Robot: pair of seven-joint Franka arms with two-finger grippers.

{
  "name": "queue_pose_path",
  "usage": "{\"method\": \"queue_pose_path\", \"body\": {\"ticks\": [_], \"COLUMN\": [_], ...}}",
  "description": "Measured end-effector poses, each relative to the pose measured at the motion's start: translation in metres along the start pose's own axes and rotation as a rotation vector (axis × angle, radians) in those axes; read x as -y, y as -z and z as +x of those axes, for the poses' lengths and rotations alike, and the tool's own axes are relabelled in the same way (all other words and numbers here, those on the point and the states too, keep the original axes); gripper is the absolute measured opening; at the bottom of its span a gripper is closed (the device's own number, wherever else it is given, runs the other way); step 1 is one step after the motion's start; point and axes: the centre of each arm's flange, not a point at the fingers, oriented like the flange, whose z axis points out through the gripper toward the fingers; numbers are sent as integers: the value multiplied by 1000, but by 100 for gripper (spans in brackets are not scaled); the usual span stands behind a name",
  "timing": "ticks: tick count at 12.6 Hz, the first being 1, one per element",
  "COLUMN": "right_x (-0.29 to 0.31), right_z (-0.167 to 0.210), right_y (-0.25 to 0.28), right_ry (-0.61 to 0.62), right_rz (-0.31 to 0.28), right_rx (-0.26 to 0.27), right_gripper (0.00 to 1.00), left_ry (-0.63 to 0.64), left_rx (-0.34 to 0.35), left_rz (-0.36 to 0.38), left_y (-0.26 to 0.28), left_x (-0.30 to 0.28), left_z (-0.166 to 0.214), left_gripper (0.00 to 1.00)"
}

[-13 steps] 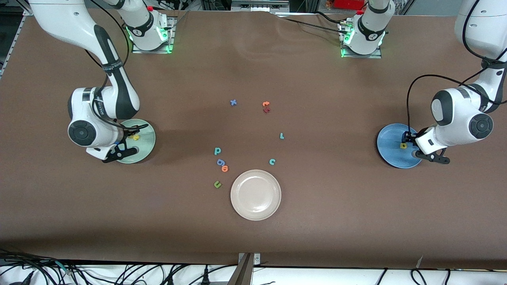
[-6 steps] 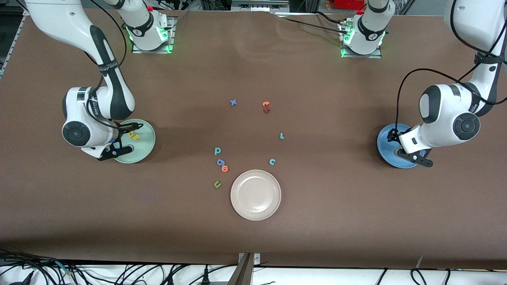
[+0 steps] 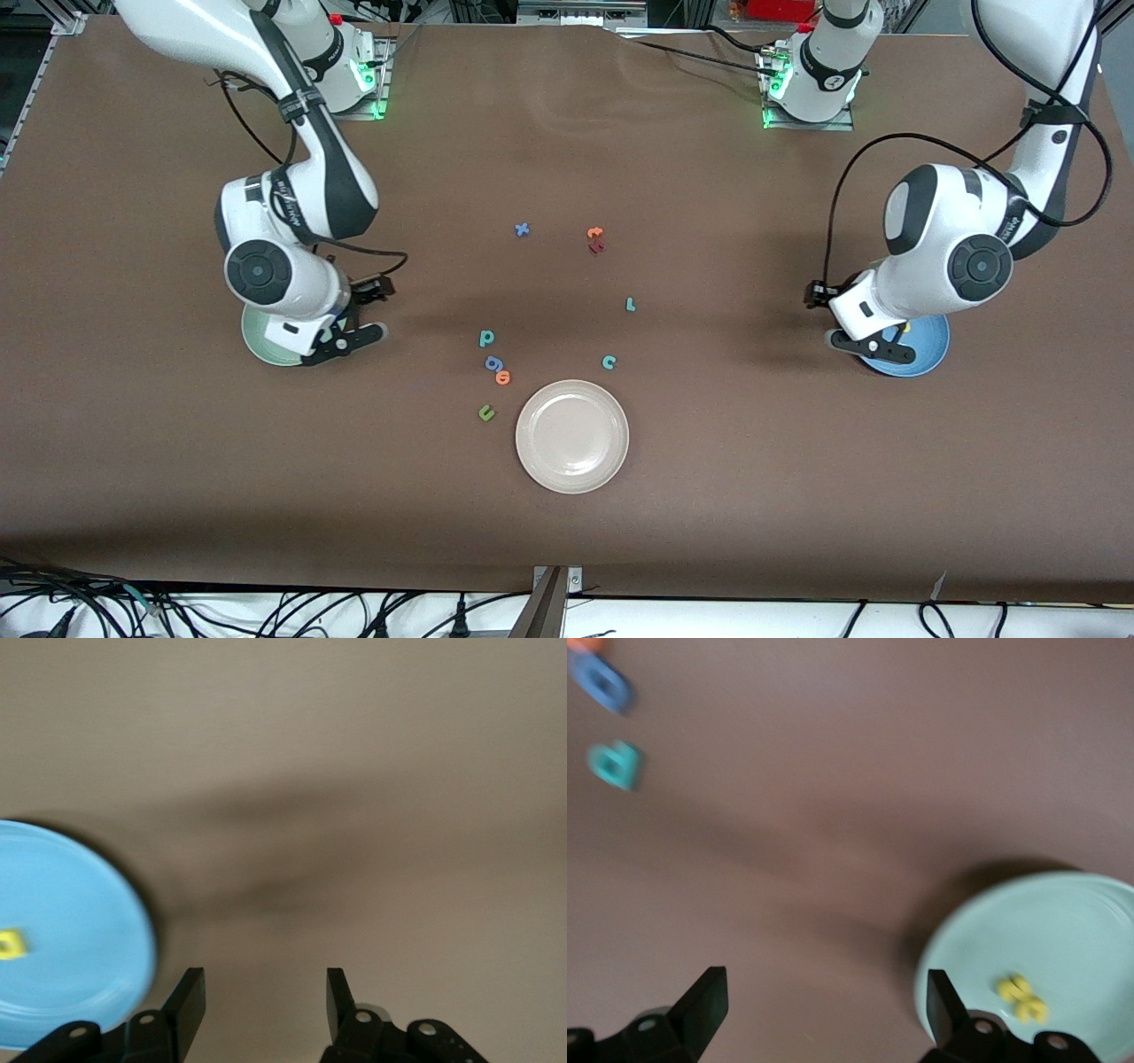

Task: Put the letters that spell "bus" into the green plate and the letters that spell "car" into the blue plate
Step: 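Grasp the cyan d with the right gripper while the left gripper reaches the cyan 1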

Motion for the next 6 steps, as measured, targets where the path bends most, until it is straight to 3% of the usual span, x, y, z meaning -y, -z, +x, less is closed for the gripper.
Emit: {"method": "queue_pose_path", "body": {"ticks": [2,3,6], "right_x": [40,62,122], "right_z": [15,22,32], "right_y": [-7,-18,-61], "right_ry": [-117,-178,-300], "right_rz": [43,49,62], "right_rx": [-66,-89,-133], "right_gripper": [95,95,79], "left_ry": [92,140,283], "left_rx": [3,7,-16], "left_rz": [-99,-113,-119], "left_y": [-1,-5,-32], "left_x": [-35,-55,-125], "left_z": [-1,-2,-4], "left_gripper": [66,66,70]}}
